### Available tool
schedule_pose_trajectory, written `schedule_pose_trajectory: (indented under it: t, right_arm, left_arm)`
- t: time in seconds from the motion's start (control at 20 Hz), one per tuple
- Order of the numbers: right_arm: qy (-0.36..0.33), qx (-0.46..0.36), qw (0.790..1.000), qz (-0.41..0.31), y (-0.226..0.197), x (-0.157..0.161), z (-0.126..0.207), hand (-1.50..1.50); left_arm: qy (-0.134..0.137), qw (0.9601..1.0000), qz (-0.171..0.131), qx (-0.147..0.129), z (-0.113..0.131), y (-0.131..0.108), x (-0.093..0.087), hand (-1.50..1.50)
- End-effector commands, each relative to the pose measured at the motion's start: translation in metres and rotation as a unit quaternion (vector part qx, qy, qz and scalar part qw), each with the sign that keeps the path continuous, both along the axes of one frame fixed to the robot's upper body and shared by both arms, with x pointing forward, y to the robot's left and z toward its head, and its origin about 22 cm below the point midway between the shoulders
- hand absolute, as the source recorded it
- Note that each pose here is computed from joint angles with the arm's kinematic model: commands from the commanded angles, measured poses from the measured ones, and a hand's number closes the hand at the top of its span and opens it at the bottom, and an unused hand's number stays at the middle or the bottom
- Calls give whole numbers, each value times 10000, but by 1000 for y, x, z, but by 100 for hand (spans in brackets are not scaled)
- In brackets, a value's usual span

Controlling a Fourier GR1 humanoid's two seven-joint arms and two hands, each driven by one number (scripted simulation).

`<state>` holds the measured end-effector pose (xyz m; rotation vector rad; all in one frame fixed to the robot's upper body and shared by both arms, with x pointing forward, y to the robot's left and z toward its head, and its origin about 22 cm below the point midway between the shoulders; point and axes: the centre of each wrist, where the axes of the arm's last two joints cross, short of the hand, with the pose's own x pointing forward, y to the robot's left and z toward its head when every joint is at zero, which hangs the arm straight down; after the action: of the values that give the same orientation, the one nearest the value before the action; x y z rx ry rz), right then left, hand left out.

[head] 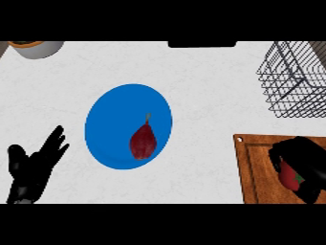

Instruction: Pick the tomato from the cutting board and place it in the basket

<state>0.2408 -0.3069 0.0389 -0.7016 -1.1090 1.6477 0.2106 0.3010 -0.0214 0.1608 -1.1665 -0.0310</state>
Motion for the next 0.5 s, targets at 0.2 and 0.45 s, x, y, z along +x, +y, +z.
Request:
schedule_pose_trajectory:
  t: [0.2,0.45]
  right_arm:
    - [-258,145,9929,-1154,121,-10,5,150]
    - [-1018,957,9792,-1474,142,-19,24,150]
  left_arm:
    - [730,9973,57,64,-27,-5,-11,0]
    - [758,9970,112,42,-33,-2,-9,0]
